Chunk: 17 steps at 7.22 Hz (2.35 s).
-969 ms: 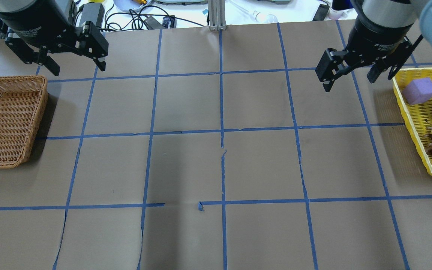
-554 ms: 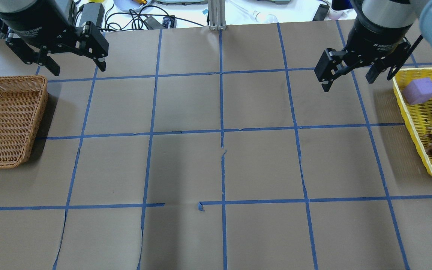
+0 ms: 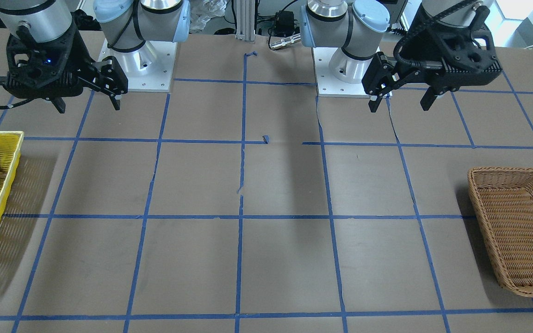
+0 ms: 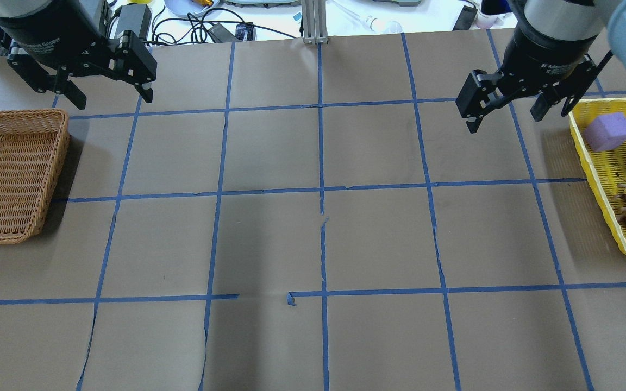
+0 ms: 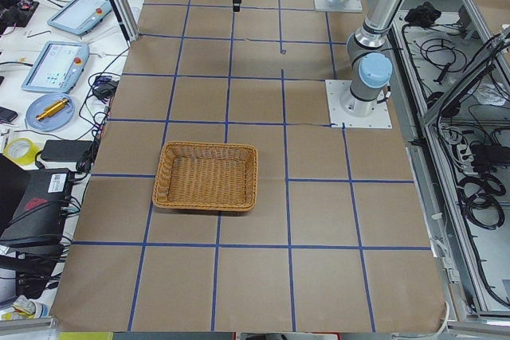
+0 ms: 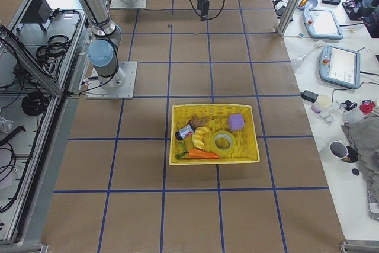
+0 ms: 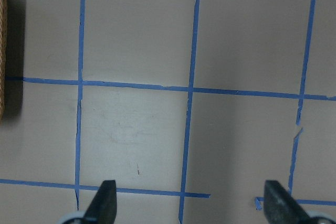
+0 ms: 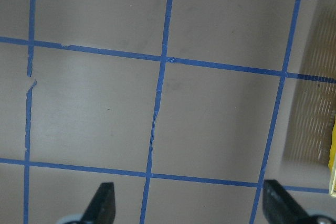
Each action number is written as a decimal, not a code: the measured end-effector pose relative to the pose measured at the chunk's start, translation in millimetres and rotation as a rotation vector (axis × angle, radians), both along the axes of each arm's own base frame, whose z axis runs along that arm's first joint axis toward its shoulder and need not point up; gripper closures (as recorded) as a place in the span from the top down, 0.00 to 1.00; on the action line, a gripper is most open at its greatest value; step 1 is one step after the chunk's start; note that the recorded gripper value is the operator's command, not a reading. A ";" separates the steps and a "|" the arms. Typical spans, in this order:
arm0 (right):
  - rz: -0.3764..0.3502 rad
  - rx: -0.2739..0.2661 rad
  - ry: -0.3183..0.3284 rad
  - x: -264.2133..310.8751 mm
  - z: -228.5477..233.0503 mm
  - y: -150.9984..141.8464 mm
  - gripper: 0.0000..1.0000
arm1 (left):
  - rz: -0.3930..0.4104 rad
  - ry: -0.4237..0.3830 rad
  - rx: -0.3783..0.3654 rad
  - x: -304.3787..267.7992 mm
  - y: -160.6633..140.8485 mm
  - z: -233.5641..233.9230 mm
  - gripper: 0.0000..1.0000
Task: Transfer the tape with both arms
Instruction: 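Move the right gripper over the yellow crate toward the tape roll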
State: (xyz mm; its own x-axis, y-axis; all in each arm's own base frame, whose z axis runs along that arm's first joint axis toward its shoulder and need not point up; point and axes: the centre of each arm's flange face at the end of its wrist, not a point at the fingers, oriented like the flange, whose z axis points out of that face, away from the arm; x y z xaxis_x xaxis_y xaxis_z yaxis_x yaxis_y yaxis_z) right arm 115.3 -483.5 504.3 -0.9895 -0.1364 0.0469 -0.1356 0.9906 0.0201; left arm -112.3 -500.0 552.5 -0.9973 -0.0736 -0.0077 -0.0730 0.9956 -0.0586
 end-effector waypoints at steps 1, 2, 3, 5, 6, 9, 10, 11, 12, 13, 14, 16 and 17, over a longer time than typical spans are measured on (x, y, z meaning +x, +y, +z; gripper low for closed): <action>0.007 0.004 0.008 -2.3 -3.2 -1.6 1.00 | 0.000 0.000 0.000 -0.1 0.1 0.1 1.00; 0.019 0.009 0.017 -8.9 -8.3 -5.2 0.94 | 0.000 0.000 0.000 0.0 0.0 -0.1 1.00; 0.018 0.011 0.019 -23.6 -12.3 -11.1 1.00 | 0.000 0.000 0.001 -0.1 0.0 -0.3 1.00; 0.052 -0.003 0.010 -99.1 -21.2 -35.2 1.00 | -0.001 0.000 0.002 -0.3 0.1 -0.7 1.00; 0.117 -0.015 0.015 -150.4 -25.8 -43.4 1.00 | -0.001 0.000 0.002 -0.3 0.0 -0.8 1.00; 0.391 -0.067 0.088 -322.1 -78.8 -70.8 1.00 | -0.001 0.000 0.002 -0.4 0.3 -0.5 1.00; 0.471 -0.076 0.103 -365.2 -106.9 -77.6 1.00 | -0.001 0.000 0.001 -0.4 0.4 -0.3 1.00; 0.531 -0.084 0.098 -400.4 -143.4 -85.4 1.00 | -0.001 0.000 0.000 -0.4 0.5 -0.2 1.00; 0.565 -0.078 0.084 -427.9 -181.1 -89.8 1.00 | 0.001 0.000 0.000 0.3 0.4 -0.1 1.00; 0.569 -0.061 0.060 -445.0 -211.1 -90.5 1.00 | 0.002 0.000 -0.001 1.0 0.1 0.3 1.00; 0.562 -0.038 0.037 -457.0 -235.7 -89.3 1.00 | 0.002 0.000 -0.001 1.1 0.1 0.5 1.00; 0.529 -0.011 0.008 -471.5 -262.1 -84.7 0.89 | 0.005 0.001 -0.001 2.2 -0.1 0.5 1.00; 0.509 -0.003 -0.003 -475.7 -271.1 -82.3 0.88 | 0.004 0.001 -0.001 2.1 -0.1 0.5 1.00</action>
State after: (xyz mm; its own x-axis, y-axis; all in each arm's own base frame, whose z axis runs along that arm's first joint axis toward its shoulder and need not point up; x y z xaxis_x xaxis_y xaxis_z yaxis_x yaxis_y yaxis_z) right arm -360.5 -565.8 233.2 -0.7980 -0.6010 0.0448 -0.6009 0.7991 0.0162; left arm -110.2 -500.0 553.0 -0.9969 -0.0779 -0.0066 -0.0774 0.9952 -0.0592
